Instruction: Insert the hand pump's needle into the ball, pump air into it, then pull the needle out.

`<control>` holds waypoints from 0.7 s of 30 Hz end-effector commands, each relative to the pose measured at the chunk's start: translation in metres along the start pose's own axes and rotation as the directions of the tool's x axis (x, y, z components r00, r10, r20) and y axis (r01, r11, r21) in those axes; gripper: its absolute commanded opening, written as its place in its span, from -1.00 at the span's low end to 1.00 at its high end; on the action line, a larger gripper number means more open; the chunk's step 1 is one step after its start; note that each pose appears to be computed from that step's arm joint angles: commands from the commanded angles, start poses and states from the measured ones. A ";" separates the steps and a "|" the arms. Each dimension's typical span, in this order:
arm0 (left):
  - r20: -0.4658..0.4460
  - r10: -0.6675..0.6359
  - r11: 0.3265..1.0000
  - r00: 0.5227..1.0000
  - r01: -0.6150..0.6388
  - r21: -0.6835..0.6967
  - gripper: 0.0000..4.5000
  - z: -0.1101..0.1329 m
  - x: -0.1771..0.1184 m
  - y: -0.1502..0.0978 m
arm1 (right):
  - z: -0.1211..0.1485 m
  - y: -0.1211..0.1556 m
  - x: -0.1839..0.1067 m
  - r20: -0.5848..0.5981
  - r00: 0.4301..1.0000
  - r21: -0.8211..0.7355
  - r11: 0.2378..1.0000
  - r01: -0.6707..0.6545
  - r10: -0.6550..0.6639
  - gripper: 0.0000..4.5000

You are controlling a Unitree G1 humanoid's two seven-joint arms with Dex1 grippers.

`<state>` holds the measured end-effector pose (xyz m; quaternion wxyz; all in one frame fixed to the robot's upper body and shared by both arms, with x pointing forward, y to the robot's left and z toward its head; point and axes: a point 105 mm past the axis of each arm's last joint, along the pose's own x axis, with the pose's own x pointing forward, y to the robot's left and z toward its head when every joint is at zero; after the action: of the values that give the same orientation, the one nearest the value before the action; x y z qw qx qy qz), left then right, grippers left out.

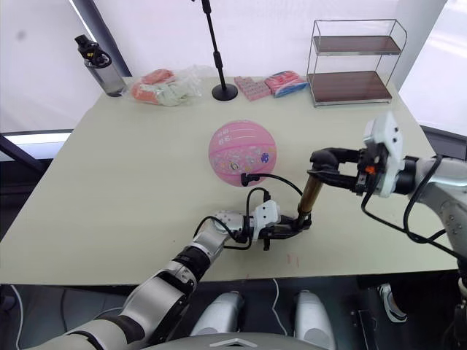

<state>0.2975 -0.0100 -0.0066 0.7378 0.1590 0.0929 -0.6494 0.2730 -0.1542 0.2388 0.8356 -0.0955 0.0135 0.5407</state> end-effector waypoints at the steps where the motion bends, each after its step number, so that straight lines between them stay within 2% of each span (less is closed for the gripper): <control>1: -0.226 -0.068 0.982 0.972 0.025 -0.189 -0.51 -0.071 -0.016 -0.032 | 0.042 0.000 -0.014 0.094 0.995 -0.078 0.997 0.020 -0.013 -0.17; 6: -0.227 -0.069 0.982 0.971 0.026 -0.189 -0.51 -0.071 -0.016 -0.033 | 0.062 0.001 -0.020 0.129 0.992 -0.093 0.995 0.023 -0.011 -0.17; 11: -0.229 -0.071 0.982 0.971 0.028 -0.185 -0.51 -0.071 -0.016 -0.033 | 0.064 -0.001 -0.020 0.122 0.992 -0.102 0.994 0.026 -0.013 -0.17; 19: -0.230 -0.071 0.982 0.971 0.028 -0.187 -0.51 -0.072 -0.016 -0.033 | 0.019 0.003 -0.007 -0.026 1.000 -0.066 0.998 -0.013 0.011 -0.17; 21: -0.230 -0.071 0.982 0.971 0.028 -0.187 -0.51 -0.072 -0.016 -0.033 | -0.009 0.003 -0.002 -0.091 0.996 -0.041 0.999 -0.018 0.015 -0.17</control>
<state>0.2973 -0.0095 -0.0071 0.7377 0.1602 0.0937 -0.6491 0.2675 -0.1575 0.2520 0.8296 -0.1240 0.0078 0.5444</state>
